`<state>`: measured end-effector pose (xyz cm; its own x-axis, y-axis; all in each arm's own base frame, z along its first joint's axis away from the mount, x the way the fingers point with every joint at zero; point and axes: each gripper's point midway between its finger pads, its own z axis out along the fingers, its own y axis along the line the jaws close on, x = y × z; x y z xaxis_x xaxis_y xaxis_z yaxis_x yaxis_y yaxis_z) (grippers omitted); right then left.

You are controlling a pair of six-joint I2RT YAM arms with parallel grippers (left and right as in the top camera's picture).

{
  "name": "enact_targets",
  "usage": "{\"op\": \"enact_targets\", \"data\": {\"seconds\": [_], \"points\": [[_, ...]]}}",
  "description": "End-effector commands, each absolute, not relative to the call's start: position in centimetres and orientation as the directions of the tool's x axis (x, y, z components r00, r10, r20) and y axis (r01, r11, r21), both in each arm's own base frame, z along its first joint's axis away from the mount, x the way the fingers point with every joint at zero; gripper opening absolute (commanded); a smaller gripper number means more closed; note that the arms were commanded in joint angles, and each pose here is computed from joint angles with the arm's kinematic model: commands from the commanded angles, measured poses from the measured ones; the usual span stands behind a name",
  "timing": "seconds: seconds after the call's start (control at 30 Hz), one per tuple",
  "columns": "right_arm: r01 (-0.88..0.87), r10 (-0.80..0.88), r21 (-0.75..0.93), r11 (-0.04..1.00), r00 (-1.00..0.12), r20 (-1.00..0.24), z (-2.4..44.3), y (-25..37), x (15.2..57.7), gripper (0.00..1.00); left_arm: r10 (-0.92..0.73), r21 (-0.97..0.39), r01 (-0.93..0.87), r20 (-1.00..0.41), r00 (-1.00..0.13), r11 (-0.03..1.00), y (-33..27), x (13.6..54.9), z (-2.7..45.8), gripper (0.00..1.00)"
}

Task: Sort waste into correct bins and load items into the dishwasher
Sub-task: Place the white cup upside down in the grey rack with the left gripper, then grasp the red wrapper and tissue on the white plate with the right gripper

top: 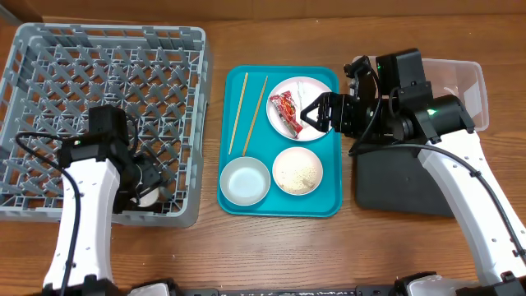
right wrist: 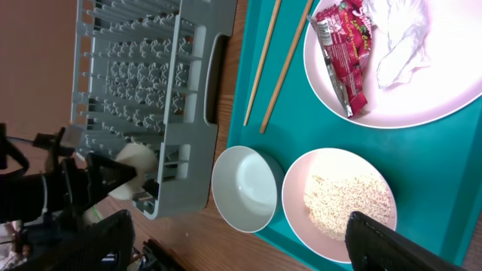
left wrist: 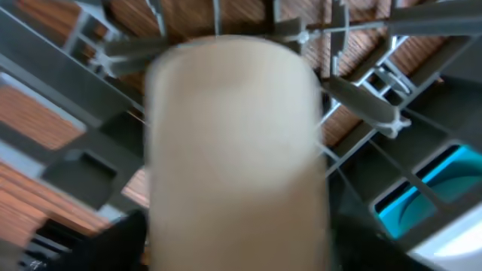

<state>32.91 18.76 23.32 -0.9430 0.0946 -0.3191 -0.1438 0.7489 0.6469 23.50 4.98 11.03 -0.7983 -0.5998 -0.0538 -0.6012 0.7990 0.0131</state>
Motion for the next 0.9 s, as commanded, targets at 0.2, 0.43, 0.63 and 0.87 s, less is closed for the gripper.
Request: {"op": "enact_targets", "data": {"seconds": [0.2,0.43,0.63,0.87], "points": [[-0.156,0.086,0.640,0.753,-0.940,-0.330,23.6,18.8,32.9,0.91,-0.632,-0.053,-0.631,-0.101,-0.768,0.774,5.5,25.6,15.1,1.00],[-0.155,0.087,0.638,0.754,-0.939,-0.331,23.6,18.8,32.9,0.91,-0.507,-0.193,-0.473,-0.216,-0.834,0.860,3.4,28.4,22.1,1.00],[-0.181,0.054,0.622,0.762,-0.939,-0.339,23.4,19.8,32.3,0.84,-0.248,-0.234,-0.189,-0.254,-0.935,0.954,-2.1,28.9,23.0,0.97],[-0.197,-0.004,0.393,0.898,-0.897,-0.442,21.0,20.5,33.3,0.71,-0.047,-0.233,0.028,-0.313,-0.949,0.972,-7.3,28.2,24.2,0.92]]}}
